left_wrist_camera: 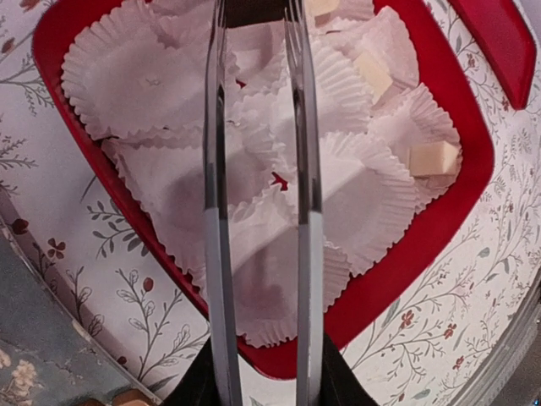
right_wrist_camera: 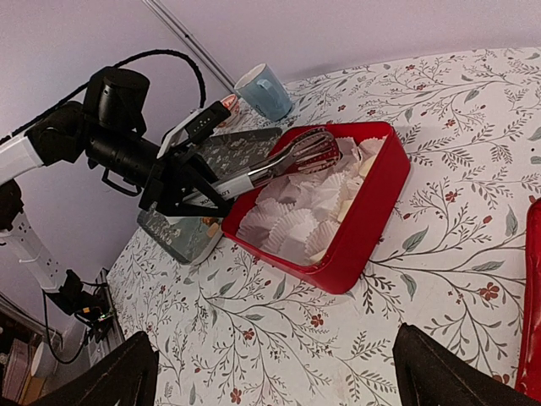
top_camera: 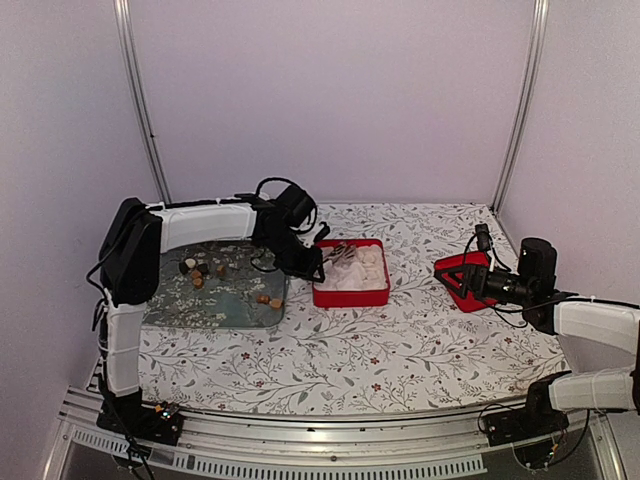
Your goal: Pack the chocolate
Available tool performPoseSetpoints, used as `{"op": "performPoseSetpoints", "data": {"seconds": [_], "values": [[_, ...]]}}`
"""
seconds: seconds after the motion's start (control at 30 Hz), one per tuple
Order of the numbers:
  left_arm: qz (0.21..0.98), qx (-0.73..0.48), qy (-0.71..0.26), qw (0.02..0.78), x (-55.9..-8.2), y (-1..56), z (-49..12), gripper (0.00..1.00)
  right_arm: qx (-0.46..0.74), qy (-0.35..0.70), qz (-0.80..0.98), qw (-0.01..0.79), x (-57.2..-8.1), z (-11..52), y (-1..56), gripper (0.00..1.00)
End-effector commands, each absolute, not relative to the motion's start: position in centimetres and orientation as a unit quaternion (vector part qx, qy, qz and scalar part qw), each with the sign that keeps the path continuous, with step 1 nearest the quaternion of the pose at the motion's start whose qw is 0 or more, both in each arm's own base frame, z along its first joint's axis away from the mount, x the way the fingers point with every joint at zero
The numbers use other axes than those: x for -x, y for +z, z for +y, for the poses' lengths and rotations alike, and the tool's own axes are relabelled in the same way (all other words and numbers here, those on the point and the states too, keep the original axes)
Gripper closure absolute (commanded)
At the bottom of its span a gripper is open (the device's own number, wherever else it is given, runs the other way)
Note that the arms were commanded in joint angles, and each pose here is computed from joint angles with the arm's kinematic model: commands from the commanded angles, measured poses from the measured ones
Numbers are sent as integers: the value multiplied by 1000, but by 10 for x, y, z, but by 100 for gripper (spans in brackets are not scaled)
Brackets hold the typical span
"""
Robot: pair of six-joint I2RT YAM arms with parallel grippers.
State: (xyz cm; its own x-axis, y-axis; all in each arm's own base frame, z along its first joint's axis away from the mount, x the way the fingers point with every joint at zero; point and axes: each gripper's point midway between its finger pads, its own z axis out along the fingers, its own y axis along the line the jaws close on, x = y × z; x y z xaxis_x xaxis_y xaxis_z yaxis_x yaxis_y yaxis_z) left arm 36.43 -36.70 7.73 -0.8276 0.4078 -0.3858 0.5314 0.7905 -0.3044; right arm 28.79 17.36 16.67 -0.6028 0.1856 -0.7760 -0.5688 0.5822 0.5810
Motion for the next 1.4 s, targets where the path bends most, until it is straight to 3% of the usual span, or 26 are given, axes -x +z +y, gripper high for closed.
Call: {"op": "performPoseSetpoints", "data": {"seconds": [0.0, 0.6, 0.83, 1.03, 1.37], "values": [[927, -253, -214, 176, -373, 90, -380, 79, 126, 433, 773, 447, -293, 171, 177, 1], [921, -261, -224, 183, -374, 103, -383, 62, 124, 432, 775, 445, -293, 170, 174, 1], [918, -259, -232, 194, -364, 129, -374, 63, 126, 432, 773, 447, -292, 171, 176, 1], [917, -242, -224, 225, -352, 163, -338, 64, 127, 439, 770, 445, -292, 172, 180, 1], [939, -164, -191, 236, -333, 168, -237, 64, 125, 444, 770, 440, -293, 174, 180, 1]]}}
